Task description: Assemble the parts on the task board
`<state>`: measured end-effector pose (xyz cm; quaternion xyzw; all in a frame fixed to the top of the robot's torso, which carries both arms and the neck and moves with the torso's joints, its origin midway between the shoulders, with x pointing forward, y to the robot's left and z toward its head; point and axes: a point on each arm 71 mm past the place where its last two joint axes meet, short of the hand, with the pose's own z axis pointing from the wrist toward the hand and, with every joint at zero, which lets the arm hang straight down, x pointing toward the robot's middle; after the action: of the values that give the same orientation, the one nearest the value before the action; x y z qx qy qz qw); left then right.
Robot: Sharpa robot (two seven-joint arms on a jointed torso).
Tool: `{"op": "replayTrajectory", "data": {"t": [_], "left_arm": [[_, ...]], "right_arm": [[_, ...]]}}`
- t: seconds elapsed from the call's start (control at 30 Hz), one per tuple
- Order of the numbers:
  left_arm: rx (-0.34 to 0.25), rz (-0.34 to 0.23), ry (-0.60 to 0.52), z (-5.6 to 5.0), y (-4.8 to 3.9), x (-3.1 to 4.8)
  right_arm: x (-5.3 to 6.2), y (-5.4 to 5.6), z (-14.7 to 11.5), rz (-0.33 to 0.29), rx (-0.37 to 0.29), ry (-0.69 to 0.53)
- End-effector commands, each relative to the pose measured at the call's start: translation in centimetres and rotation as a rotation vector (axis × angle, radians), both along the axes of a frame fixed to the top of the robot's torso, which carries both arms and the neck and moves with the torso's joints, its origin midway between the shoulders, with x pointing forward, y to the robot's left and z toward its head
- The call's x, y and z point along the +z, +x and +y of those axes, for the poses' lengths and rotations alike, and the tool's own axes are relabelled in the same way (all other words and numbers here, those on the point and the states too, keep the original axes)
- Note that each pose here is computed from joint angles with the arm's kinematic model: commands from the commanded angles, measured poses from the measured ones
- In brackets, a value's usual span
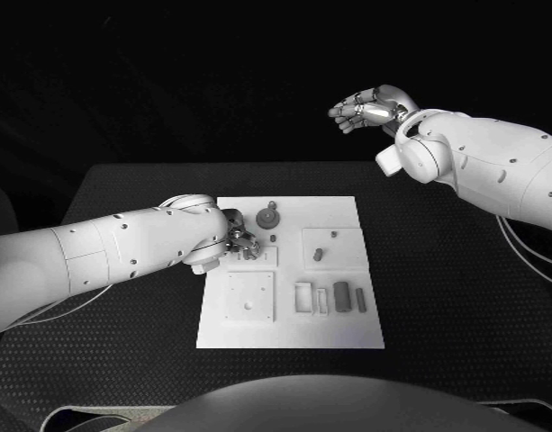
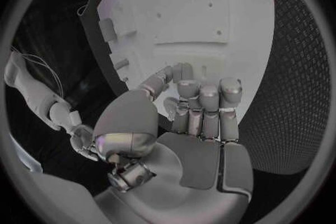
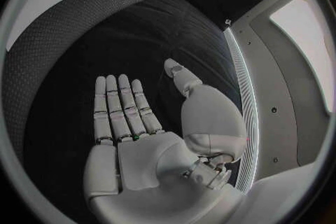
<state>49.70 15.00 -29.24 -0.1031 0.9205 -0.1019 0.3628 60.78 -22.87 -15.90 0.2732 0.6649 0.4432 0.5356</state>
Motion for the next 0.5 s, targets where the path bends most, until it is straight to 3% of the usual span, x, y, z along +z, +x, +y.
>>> {"op": "replayTrajectory", "data": {"t": [0.03, 0.5], "left_arm": [[-0.018, 0.009, 0.006, -0.27, -0.06, -0.07], [-0.025, -0.018, 0.015, -0.42, -0.11, -0.31]], "right_arm": [[0.02, -0.06, 0.27, 0.005, 0.02, 0.006], [0.02, -0.07, 0.36, 0.005, 0.022, 0.006]]}}
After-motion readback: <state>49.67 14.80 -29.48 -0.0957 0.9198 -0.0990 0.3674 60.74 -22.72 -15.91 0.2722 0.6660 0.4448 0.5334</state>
